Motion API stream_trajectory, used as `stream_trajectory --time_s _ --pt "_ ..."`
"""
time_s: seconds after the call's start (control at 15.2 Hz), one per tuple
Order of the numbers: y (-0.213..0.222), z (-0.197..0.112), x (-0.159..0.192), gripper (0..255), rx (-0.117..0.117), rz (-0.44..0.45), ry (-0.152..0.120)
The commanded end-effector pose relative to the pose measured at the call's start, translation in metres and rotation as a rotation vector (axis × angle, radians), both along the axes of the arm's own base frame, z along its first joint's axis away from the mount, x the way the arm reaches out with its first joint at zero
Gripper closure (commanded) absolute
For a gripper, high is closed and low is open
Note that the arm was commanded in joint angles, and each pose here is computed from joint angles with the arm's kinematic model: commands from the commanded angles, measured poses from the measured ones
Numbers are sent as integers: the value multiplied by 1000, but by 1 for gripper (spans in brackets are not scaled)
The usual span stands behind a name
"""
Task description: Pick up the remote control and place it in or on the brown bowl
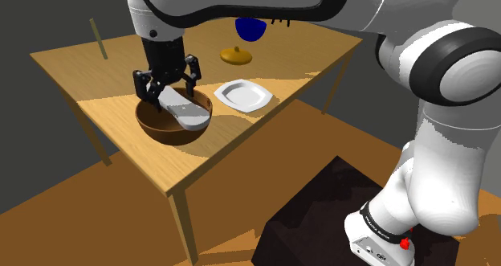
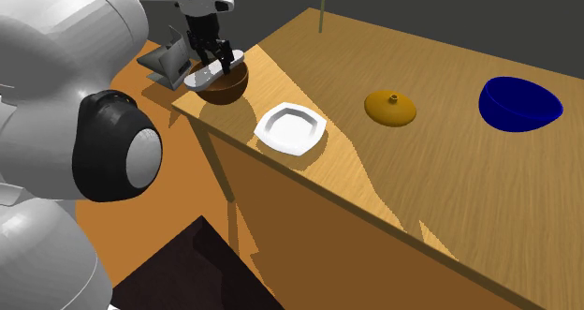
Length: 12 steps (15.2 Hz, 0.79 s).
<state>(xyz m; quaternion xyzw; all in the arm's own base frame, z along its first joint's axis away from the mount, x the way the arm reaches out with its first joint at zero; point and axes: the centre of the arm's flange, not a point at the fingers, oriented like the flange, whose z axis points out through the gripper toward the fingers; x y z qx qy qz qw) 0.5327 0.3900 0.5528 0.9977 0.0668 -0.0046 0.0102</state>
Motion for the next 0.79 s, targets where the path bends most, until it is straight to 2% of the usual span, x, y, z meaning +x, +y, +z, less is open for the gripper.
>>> stream_trajectory --time_s 0.0,0.26,0.73 --pt "0 0 0 0 0 0 0" --pt "1 50 0 0 0 0 0" --pt "1 50 0 0 0 0 0"
